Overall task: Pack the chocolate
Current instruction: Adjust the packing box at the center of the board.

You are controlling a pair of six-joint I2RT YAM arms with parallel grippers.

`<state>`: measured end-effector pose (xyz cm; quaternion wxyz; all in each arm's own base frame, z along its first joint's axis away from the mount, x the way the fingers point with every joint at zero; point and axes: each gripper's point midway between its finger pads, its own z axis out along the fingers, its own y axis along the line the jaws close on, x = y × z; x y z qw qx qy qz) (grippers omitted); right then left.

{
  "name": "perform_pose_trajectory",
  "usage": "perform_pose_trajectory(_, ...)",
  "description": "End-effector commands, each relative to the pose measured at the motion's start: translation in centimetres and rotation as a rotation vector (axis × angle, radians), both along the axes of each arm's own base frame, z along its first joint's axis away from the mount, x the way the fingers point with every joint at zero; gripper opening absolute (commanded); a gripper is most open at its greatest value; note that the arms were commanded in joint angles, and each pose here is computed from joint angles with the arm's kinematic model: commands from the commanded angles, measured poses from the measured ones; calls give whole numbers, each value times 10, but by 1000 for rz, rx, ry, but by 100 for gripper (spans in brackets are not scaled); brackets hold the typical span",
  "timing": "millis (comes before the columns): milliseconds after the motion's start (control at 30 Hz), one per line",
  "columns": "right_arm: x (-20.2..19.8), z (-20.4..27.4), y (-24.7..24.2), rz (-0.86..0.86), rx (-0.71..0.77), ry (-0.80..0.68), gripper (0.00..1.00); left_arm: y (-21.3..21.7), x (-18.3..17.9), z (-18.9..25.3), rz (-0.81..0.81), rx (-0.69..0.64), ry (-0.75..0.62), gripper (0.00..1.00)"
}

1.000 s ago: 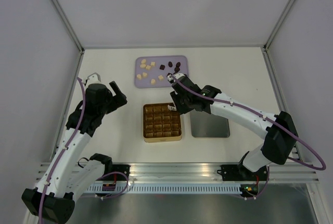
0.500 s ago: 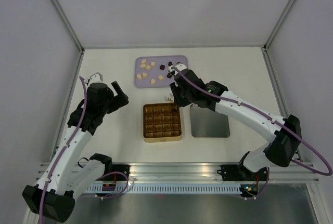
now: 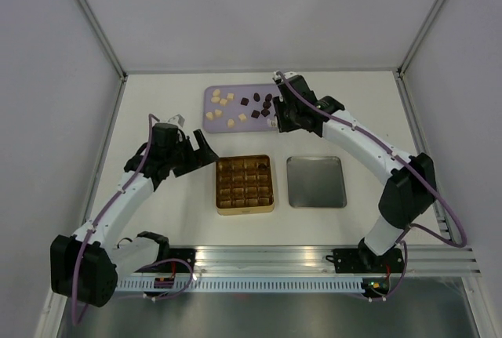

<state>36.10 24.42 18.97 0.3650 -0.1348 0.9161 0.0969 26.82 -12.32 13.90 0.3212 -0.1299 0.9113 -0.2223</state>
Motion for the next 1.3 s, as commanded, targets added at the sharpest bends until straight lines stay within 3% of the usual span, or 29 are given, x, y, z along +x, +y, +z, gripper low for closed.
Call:
perform_pose_trajectory(0,30,17,7,21,-5,-84,35,-33,-1,-3,-152,-130,-5,99)
perform_pose_trajectory(433,75,-17,5,-15,-79,-32,35,-56,16,-37,-207,-198,85,100)
perform_pose_trajectory(1267,104,-46,-18,-89,-146,31,37,-72,43,-24,-273,-214,54,100)
